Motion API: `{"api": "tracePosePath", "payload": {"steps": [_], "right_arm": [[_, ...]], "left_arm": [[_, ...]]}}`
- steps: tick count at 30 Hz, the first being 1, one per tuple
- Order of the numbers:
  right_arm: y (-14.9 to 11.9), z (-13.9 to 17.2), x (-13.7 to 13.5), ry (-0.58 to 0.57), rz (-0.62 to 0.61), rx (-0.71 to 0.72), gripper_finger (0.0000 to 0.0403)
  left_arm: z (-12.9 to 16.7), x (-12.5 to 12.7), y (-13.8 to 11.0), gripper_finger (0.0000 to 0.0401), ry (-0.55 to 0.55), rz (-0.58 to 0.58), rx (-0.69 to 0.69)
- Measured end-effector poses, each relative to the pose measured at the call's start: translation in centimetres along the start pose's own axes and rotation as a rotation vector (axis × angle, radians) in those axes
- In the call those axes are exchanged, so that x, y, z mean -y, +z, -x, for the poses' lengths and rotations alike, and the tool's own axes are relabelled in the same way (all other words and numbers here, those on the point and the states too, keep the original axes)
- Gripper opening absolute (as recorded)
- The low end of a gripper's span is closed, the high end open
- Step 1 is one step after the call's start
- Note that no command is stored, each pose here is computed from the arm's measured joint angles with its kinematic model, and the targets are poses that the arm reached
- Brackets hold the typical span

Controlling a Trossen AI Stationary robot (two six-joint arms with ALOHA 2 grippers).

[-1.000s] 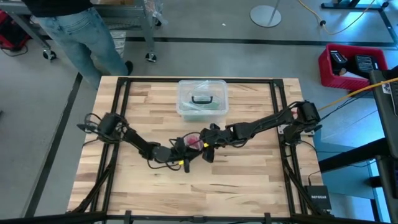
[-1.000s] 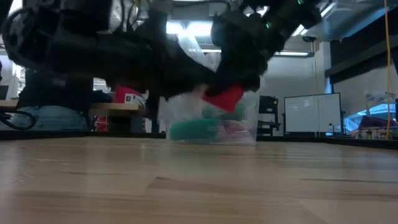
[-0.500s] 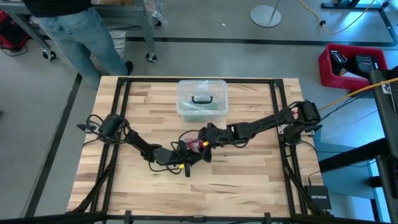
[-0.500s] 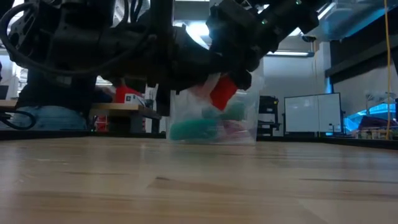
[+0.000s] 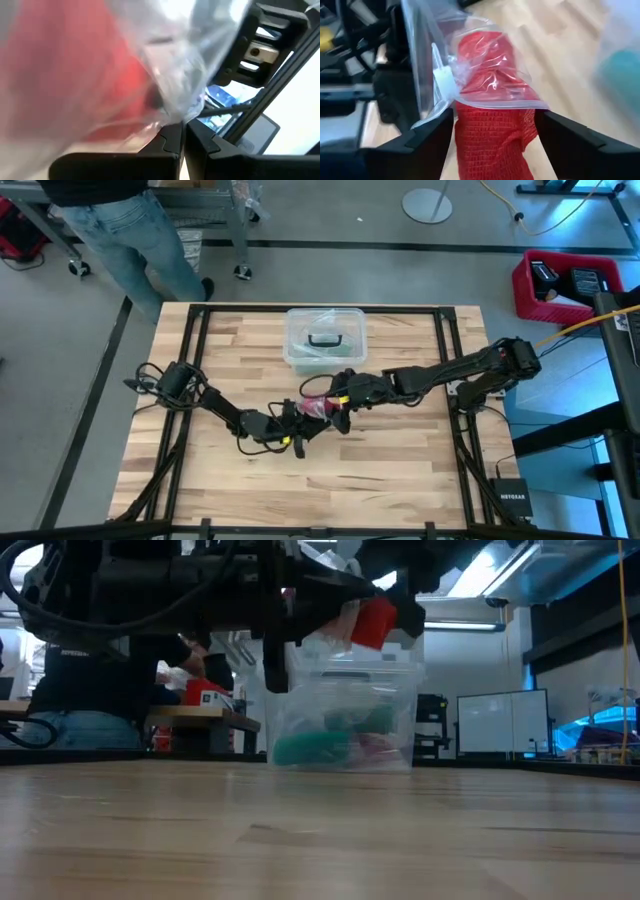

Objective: Roll bandage
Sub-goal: Put the red bandage into the transparent zip bag

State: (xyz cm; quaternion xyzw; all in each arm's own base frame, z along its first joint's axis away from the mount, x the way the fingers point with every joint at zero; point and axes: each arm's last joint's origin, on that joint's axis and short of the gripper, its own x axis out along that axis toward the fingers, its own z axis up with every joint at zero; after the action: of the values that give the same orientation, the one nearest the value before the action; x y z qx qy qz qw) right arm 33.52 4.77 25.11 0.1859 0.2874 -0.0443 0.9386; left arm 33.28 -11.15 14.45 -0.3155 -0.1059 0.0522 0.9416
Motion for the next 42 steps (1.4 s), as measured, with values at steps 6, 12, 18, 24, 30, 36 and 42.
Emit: {"api": "tracePosePath", "payload": {"steps": [6,12,18,24,30,36,42], "right_arm": [[0.5,0.3,-0.1,0.007,-0.006,0.041,0.0286],[0.0,0.6,-0.3,0.094,-0.035,-0.056,0.0286],[1.2,0.8,-0.8,0.13,-0.11,0.049,0.0286],[1.8,1.3,-0.7,0.077,0.006,0.0,0.0286],[2.1,1.8,-0.9,0.053,0.066,-0.054,0.0286],[3.1,2.3,-1.3,0.046,0.075,-0.047,0.0286],[4.7,3.5,-1.9,0.037,0.004,-0.064,0.0286]], "left_arm": [[0.0,0.5,0.8,0.0,-0.046,0.005,0.072],[0.1,1.0,1.1,0.0,-0.067,-0.035,0.078],[0.1,1.3,1.4,0.0,-0.078,-0.036,0.094],[0.4,2.2,1.8,0.0,-0.086,-0.07,0.094],[0.6,2.8,2.4,0.0,-0.058,-0.083,0.123],[0.6,2.7,2.6,0.0,-0.028,-0.077,0.142],[0.6,2.7,2.8,0.0,-0.035,-0.067,0.158]]}}
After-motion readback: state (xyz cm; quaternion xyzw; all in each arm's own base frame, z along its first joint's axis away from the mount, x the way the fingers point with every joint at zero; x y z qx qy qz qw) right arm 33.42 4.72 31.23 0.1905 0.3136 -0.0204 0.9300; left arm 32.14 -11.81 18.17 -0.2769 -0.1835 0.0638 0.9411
